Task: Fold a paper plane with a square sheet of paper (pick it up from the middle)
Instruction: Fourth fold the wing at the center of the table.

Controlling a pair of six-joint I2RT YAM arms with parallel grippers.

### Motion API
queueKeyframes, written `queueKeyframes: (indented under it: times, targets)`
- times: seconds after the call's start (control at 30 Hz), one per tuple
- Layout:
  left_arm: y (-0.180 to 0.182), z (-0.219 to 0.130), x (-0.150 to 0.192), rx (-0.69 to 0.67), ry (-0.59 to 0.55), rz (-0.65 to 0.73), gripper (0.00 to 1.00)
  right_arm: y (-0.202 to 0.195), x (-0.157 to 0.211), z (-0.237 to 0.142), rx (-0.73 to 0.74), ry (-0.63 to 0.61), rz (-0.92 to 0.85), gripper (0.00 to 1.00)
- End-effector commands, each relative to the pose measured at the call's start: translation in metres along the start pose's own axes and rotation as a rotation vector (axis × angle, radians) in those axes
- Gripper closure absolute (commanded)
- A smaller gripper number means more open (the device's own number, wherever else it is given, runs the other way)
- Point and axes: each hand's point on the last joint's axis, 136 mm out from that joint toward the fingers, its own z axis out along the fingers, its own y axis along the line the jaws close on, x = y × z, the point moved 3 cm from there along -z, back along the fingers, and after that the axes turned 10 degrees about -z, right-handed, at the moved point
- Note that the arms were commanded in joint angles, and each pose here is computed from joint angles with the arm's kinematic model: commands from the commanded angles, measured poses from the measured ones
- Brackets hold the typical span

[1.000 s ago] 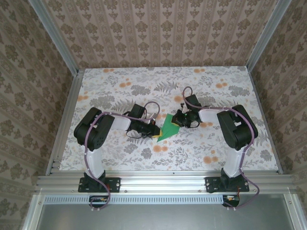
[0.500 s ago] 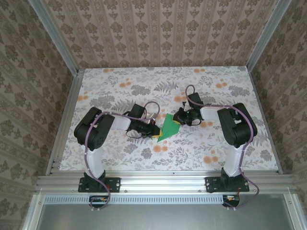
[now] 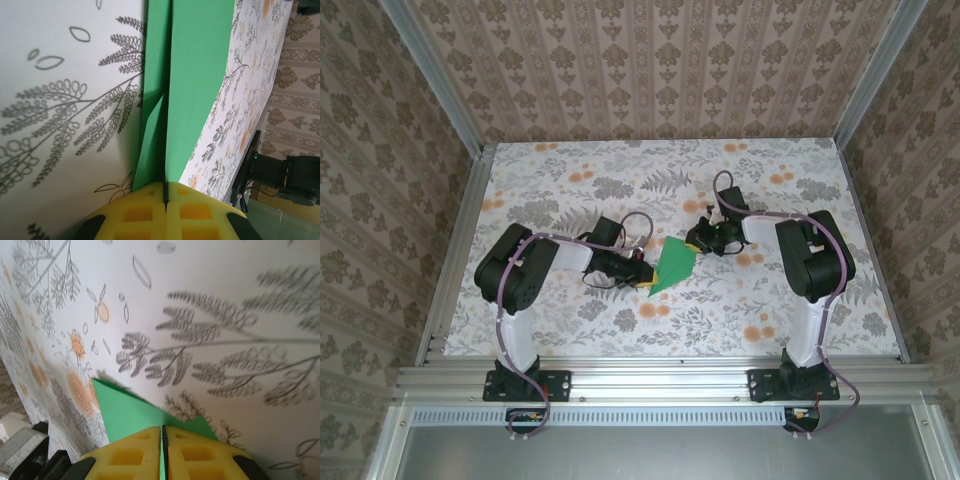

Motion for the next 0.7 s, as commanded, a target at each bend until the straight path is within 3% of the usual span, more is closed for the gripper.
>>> queueKeyframes:
  times: [0.0,0.23,0.47,0.67]
  targets:
    - [0.090,0.016,0.032,-0.305,0.048,-0.187,1.00,-0.022,-0.013,0.001,0.092,-0.030,0.024,0.87]
    - [0.090,0.016,0.031,-0.308,0.043,-0.190,1.00,-0.025,-0.021,-0.003,0.094,-0.038,0.032,0.86]
    - [0.090,0.016,0.031,-0.310,0.040,-0.189,1.00,0.007,-0.028,-0.036,0.034,-0.111,-0.045,0.85]
    - [0.089,0.016,0.029,-0.308,0.038,-0.187,1.00,0.031,0.006,-0.036,-0.039,-0.102,-0.068,0.87]
